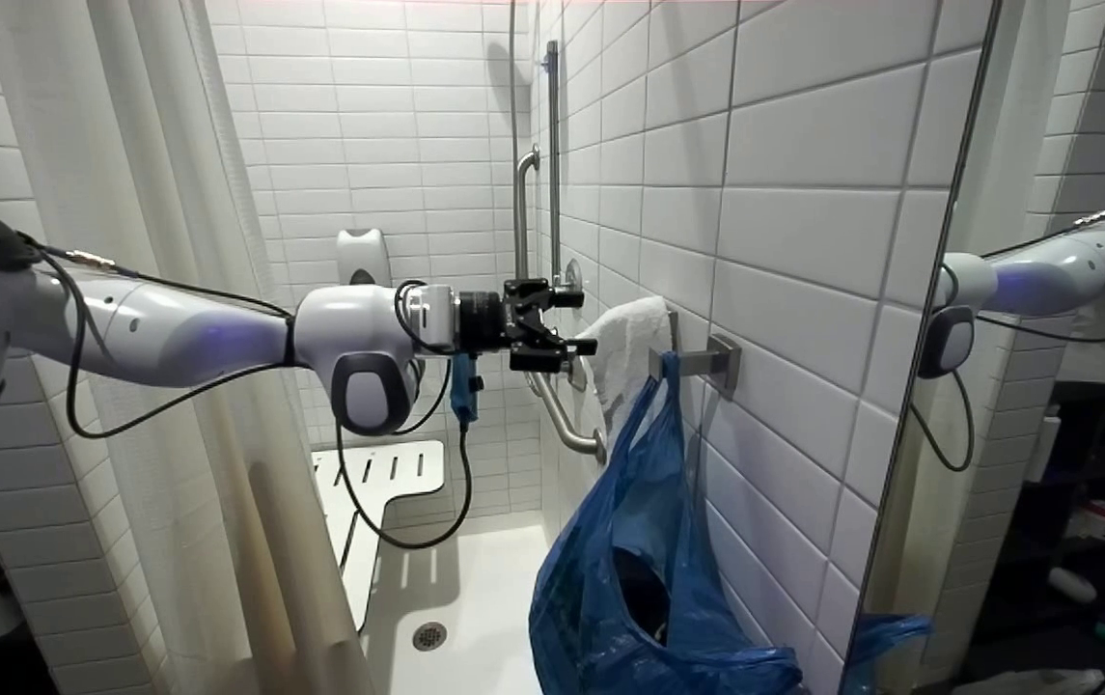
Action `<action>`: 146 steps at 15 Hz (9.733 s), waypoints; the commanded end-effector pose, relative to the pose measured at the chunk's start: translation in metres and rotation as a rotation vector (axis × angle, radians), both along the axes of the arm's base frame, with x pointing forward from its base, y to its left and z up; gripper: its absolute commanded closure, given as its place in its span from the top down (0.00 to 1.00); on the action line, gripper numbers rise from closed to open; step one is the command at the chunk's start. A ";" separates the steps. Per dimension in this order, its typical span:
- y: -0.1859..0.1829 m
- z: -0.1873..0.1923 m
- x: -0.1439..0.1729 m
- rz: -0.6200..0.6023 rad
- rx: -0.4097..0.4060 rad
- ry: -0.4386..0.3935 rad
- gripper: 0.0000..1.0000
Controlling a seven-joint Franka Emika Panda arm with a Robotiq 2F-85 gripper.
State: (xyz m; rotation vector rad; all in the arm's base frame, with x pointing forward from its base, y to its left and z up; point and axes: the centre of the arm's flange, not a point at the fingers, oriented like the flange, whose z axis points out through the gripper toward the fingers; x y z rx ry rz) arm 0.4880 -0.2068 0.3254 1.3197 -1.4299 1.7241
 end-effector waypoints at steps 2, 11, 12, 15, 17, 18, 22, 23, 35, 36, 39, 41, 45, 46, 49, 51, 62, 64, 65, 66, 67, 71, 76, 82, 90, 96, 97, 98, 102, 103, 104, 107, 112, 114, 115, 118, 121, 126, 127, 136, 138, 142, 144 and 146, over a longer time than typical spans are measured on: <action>0.007 0.003 0.016 -0.026 -0.003 0.053 1.00; 0.009 -0.001 0.027 0.010 0.010 0.136 1.00; 0.008 -0.001 0.029 0.012 0.004 0.149 1.00; 0.004 -0.003 0.034 0.012 0.031 0.172 1.00; 0.002 -0.005 0.036 0.012 0.041 0.181 1.00; 0.001 -0.005 0.036 0.013 0.045 0.183 1.00; 0.000 -0.006 0.034 0.015 0.041 0.168 0.61; 0.000 -0.006 0.033 0.015 0.038 0.165 0.53; 0.006 0.003 0.030 0.012 -0.017 0.068 0.02; 0.006 0.004 0.028 0.012 -0.023 0.048 0.02; 0.006 0.013 0.024 0.004 -0.035 -0.012 0.02; 0.003 0.023 0.022 -0.004 -0.023 -0.044 0.02; -0.004 0.045 0.017 -0.002 -0.022 -0.101 0.02; -0.004 0.050 0.016 0.000 -0.023 -0.115 0.02; -0.007 0.068 0.008 0.003 -0.031 -0.158 0.02; -0.008 0.080 0.001 0.014 -0.042 -0.193 0.02; -0.010 0.162 -0.021 0.036 -0.030 -0.366 0.02; -0.013 0.174 -0.027 0.031 -0.030 -0.385 0.02; -0.014 0.179 -0.031 0.029 -0.031 -0.393 0.02; -0.014 0.183 -0.033 0.027 -0.034 -0.401 0.02; -0.015 0.187 -0.035 0.024 -0.035 -0.407 0.02; -0.015 0.197 -0.041 0.019 -0.047 -0.423 0.02; -0.009 0.207 -0.052 0.024 -0.053 -0.442 0.02; 0.003 0.225 -0.078 0.034 -0.055 -0.505 0.02; 0.008 0.229 -0.087 0.039 -0.047 -0.545 0.02; 0.006 0.222 -0.099 0.044 -0.030 -0.555 0.02; 0.006 0.220 -0.103 0.045 -0.033 -0.560 0.02; 0.005 0.218 -0.109 0.046 -0.034 -0.563 0.02; 0.002 0.210 -0.121 0.049 -0.033 -0.580 0.02; 0.000 0.207 -0.122 0.049 -0.031 -0.583 0.02; -0.001 0.205 -0.124 0.045 -0.032 -0.587 0.02; -0.009 0.198 -0.127 0.037 -0.025 -0.592 0.02; -0.029 0.185 -0.135 0.018 0.003 -0.606 0.02; -0.037 0.180 -0.139 0.012 0.011 -0.614 0.02; -0.040 0.177 -0.141 0.009 0.014 -0.618 0.02; -0.050 0.170 -0.147 0.000 0.016 -0.625 0.02; -0.056 0.166 -0.150 -0.006 0.015 -0.621 0.02; -0.063 0.163 -0.158 -0.009 0.016 -0.626 0.02; -0.064 0.162 -0.158 -0.008 0.018 -0.628 0.02; -0.077 0.158 -0.161 -0.027 0.028 -0.625 0.02; -0.083 0.157 -0.161 -0.031 0.032 -0.625 0.02; -0.095 0.154 -0.162 -0.045 0.046 -0.619 0.02; -0.101 0.152 -0.162 -0.053 0.051 -0.613 0.02; -0.106 0.148 -0.158 -0.060 0.057 -0.605 0.02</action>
